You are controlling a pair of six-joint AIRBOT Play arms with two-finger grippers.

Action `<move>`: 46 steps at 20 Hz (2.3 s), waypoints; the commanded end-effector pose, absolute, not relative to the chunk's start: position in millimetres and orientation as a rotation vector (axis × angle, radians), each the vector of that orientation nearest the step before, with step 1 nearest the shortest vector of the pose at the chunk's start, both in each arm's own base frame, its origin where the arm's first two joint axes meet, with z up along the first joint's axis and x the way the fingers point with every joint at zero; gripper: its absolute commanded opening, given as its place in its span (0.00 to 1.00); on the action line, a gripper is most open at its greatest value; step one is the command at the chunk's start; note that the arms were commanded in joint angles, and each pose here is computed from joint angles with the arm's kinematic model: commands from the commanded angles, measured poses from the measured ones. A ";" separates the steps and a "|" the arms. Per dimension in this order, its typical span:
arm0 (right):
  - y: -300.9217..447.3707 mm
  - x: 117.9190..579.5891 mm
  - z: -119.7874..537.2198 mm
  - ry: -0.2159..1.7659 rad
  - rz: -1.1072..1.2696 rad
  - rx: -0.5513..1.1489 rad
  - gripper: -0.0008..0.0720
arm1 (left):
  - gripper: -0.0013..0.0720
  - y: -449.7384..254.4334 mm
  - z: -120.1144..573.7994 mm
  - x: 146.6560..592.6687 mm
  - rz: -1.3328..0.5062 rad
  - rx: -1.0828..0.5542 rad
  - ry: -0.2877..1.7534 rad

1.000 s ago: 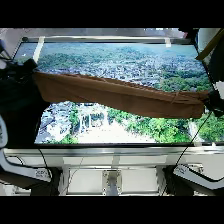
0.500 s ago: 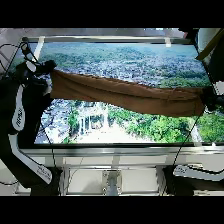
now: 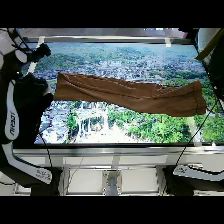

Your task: Fold the clothes and pants, and hang the long-sleeved shirts on hangers.

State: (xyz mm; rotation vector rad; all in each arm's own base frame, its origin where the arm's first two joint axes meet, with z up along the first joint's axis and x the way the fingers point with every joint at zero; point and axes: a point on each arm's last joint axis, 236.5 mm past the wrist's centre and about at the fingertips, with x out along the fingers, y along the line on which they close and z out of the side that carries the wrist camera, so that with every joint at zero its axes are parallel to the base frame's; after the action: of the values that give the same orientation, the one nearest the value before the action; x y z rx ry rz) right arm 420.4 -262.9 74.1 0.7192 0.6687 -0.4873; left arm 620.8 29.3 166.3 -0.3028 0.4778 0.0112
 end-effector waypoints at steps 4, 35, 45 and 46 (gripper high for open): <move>-282.3 333.9 41.5 1.021 -0.443 0.684 0.74 | 0.75 -95.9 224.7 562.8 -0.258 -0.089 0.508; -244.8 417.0 -86.6 1.039 0.007 0.894 0.06 | 0.39 -240.0 193.0 494.0 -0.557 0.047 0.673; -178.0 451.9 107.4 0.775 0.428 0.870 0.06 | 0.03 -346.8 129.4 483.0 -0.715 0.028 0.717; -163.5 455.6 132.8 0.762 0.453 0.838 0.06 | 0.03 -378.8 103.4 474.0 -0.761 0.008 0.751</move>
State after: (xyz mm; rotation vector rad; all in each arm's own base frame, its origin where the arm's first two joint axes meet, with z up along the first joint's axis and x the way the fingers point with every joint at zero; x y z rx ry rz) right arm 449.5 -199.2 56.4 0.8742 0.8505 0.3075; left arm 487.9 -318.6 143.8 0.0462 0.7116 -0.6731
